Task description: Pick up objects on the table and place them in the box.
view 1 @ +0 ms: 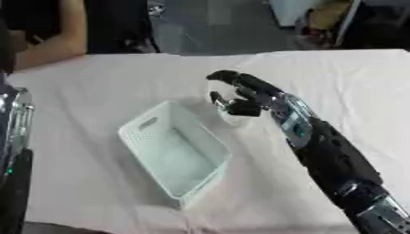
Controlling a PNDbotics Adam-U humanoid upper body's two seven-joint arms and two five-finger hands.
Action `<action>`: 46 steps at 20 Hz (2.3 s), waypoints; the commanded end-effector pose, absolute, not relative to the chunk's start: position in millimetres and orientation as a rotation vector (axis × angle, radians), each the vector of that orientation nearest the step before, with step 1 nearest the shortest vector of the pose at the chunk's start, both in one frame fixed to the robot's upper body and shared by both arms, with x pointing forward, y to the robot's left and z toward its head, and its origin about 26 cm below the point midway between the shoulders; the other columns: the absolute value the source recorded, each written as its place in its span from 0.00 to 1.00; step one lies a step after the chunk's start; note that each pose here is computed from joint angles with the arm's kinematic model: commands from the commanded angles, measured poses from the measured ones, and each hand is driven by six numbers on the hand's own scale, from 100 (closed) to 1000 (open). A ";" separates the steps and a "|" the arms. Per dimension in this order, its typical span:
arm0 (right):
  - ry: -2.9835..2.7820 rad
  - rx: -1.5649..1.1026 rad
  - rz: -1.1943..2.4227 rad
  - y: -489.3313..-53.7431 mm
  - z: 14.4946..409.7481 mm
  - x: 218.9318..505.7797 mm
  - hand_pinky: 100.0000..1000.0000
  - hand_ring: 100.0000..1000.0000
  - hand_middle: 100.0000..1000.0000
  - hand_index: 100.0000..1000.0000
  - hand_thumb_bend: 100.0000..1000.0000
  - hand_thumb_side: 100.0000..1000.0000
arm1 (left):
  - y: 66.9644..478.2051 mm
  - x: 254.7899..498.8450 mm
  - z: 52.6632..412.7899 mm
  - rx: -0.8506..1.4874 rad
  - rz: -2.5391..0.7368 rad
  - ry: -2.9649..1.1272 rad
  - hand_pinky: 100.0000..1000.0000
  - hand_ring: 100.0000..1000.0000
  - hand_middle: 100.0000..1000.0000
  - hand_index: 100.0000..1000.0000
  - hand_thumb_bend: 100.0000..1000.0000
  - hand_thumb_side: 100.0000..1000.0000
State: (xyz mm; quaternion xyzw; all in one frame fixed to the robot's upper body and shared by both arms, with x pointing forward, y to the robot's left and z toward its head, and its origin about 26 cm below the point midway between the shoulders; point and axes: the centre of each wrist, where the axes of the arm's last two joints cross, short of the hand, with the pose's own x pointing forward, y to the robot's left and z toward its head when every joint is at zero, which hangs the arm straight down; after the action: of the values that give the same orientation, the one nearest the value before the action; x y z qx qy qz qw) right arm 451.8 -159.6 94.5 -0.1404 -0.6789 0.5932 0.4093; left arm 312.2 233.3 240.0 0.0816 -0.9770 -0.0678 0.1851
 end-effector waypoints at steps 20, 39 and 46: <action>-1.732 -0.498 1.360 -180.0 108.3 459.5 0.90 0.97 0.92 0.97 0.02 0.86 | 229.7 310.1 248.1 0.206 -0.197 -2.788 0.48 0.55 0.63 0.75 0.00 0.76; -1.583 -0.598 1.424 -202.5 92.3 462.5 0.94 1.00 0.94 0.99 0.33 0.75 | 229.4 310.1 248.8 0.205 -0.199 -2.790 0.48 0.55 0.63 0.75 0.00 0.76; -1.413 -0.554 1.556 -208.3 90.9 464.5 0.97 1.00 0.97 1.00 0.49 0.74 | 229.5 310.1 249.0 0.208 -0.202 -2.792 0.48 0.55 0.63 0.75 0.00 0.76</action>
State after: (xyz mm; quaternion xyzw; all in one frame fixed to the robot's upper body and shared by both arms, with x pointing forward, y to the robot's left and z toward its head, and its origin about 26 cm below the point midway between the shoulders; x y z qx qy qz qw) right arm 459.3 -201.6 76.0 -0.2122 -0.5791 0.6300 0.4718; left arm 312.3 230.8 239.9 0.0761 -0.9777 -0.0677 0.1835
